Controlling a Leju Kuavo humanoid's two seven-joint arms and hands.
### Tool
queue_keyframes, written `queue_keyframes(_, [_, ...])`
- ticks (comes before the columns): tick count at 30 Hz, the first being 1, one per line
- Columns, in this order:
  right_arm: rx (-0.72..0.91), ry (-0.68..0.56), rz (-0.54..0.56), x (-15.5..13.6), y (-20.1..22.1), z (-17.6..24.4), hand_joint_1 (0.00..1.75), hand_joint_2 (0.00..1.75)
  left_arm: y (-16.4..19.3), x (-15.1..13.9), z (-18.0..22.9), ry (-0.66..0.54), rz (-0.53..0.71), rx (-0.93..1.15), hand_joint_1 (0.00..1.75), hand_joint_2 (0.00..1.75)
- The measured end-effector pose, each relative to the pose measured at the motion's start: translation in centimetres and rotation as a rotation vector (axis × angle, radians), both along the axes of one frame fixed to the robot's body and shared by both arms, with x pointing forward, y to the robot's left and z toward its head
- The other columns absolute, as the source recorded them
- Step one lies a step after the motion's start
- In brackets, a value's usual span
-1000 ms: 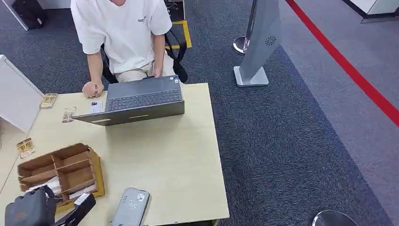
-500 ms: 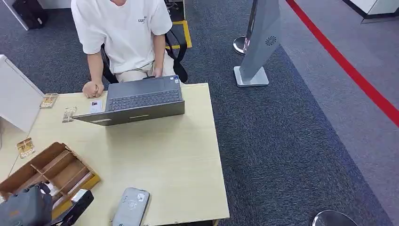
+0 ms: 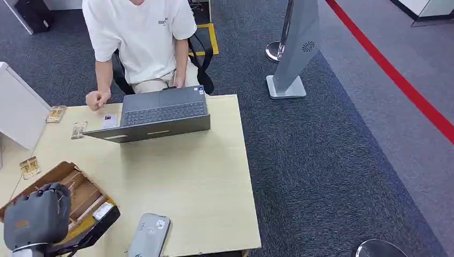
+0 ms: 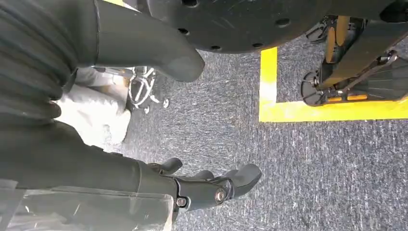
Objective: Pass the card to the sensor for recognition and then transmit it.
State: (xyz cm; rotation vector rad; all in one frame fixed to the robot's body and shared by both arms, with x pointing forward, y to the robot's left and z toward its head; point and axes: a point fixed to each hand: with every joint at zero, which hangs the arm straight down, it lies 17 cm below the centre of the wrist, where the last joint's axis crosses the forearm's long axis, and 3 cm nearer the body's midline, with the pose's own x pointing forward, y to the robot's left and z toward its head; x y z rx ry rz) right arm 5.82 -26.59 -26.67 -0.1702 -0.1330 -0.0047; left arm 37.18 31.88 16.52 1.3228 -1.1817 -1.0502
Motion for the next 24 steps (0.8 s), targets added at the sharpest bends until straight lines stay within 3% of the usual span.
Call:
queue_keyframes(9, [0.021, -0.015, 0.200, 0.1, 1.0, 0.0, 0.00, 1.75, -4.6, 8.3, 14.0, -0.319, -0.085, 0.028, 1.75, 1.75])
queue_keyframes(24, [0.046, 0.048, 0.325, -2.5, 2.2, -0.8, 0.00, 1.75, -4.1, 17.4, 22.5, -0.426, 0.008, 0.132, 1.75, 1.75])
